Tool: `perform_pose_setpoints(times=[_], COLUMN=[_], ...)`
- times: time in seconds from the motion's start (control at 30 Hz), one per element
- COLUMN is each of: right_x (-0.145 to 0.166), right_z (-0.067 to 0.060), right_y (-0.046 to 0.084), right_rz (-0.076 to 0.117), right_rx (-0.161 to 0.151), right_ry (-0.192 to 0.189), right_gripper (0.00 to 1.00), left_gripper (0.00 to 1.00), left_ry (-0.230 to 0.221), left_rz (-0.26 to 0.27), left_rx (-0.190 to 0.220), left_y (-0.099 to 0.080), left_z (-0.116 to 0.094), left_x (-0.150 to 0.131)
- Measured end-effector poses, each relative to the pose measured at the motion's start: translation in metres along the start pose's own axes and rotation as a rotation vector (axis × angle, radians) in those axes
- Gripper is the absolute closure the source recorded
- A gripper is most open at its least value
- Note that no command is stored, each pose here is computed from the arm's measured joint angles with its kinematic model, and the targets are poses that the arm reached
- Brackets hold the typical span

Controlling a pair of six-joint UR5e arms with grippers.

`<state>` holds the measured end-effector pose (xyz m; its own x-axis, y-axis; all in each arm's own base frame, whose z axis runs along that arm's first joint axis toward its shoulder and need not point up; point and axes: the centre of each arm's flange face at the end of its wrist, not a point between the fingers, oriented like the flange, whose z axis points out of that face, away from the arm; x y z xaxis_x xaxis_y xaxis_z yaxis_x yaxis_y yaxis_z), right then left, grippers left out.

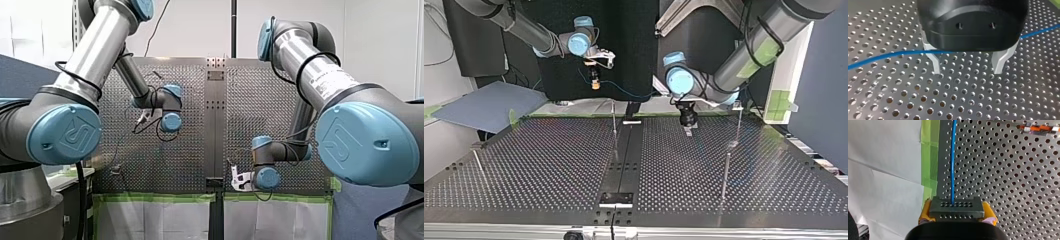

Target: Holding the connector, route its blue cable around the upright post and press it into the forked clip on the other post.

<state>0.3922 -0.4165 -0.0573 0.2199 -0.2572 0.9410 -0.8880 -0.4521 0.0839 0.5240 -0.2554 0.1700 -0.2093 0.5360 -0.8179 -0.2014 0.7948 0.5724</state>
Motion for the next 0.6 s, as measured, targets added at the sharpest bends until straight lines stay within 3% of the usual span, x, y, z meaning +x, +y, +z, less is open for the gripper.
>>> perform_pose_setpoints(times=[0.17,0.6], right_x=[0.0,0.0002], right_z=[0.0003,0.0006], right_y=[0.0011,0.0016], right_rz=[0.001,0.001], right_rx=[-0.002,-0.003], right_ry=[0.0,0.001], right_gripper=[1.0,1.0], left_gripper=[0.0,0.0], left_ry=[0.002,0.011], left_rz=[0.035,0.056], left_rx=[-0.008,-0.008], left_y=[-0.0002,-0.0022], left_z=[0.0007,0.0062], left_x=[0.0009,0.0098])
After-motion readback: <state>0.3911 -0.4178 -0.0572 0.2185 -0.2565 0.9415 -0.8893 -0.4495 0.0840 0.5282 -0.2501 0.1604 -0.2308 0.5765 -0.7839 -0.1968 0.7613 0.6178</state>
